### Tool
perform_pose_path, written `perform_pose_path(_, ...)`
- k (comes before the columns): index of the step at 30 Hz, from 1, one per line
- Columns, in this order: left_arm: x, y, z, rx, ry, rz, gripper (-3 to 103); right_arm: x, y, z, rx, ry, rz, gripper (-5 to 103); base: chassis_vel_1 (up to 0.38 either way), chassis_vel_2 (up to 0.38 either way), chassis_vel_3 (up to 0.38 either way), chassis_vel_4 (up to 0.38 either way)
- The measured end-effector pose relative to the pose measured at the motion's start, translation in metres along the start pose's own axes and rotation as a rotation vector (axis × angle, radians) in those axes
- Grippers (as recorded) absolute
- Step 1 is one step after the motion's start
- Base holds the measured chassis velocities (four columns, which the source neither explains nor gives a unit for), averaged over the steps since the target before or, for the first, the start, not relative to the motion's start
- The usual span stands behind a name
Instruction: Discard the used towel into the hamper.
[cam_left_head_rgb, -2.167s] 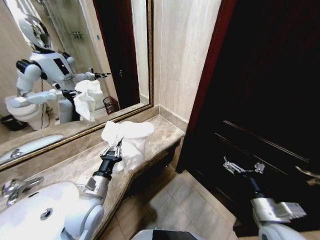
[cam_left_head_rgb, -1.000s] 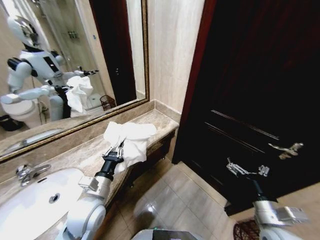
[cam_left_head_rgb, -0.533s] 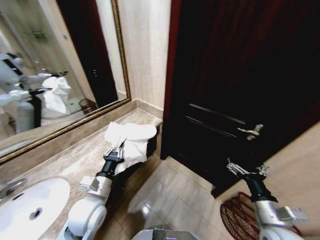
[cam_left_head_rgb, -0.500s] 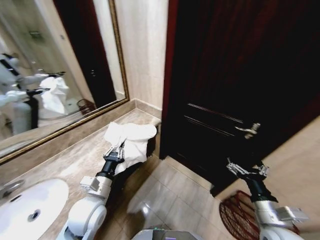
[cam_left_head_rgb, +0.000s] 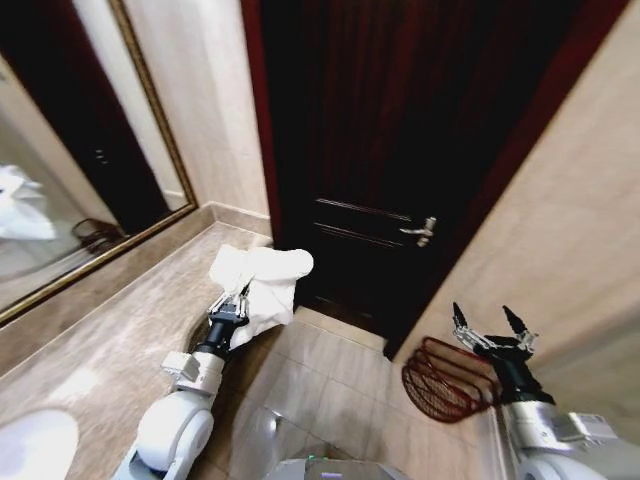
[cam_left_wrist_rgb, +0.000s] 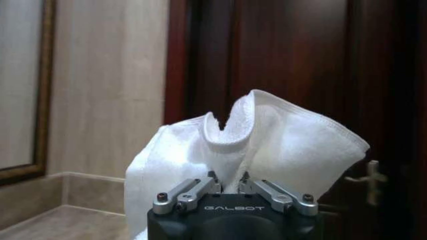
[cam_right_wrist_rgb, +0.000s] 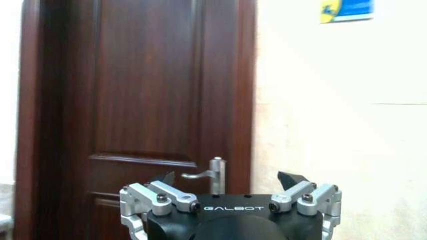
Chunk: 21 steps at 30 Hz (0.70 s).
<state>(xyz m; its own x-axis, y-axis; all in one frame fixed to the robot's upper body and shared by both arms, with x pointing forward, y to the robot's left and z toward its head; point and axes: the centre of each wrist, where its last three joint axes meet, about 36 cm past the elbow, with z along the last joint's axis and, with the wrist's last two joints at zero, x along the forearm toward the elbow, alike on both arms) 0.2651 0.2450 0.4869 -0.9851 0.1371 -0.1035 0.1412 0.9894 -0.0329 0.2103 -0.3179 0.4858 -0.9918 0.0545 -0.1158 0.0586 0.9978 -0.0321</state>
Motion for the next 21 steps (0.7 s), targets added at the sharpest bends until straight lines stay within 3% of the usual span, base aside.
perform_pose_path(21,-0.0030,0.0006,0.0070,0.008,0.011,0.015,9,0.0025,0.0018,0.0058,-0.006,-0.012,0.017,100,-0.054,-0.182,-0.187,-0.059)
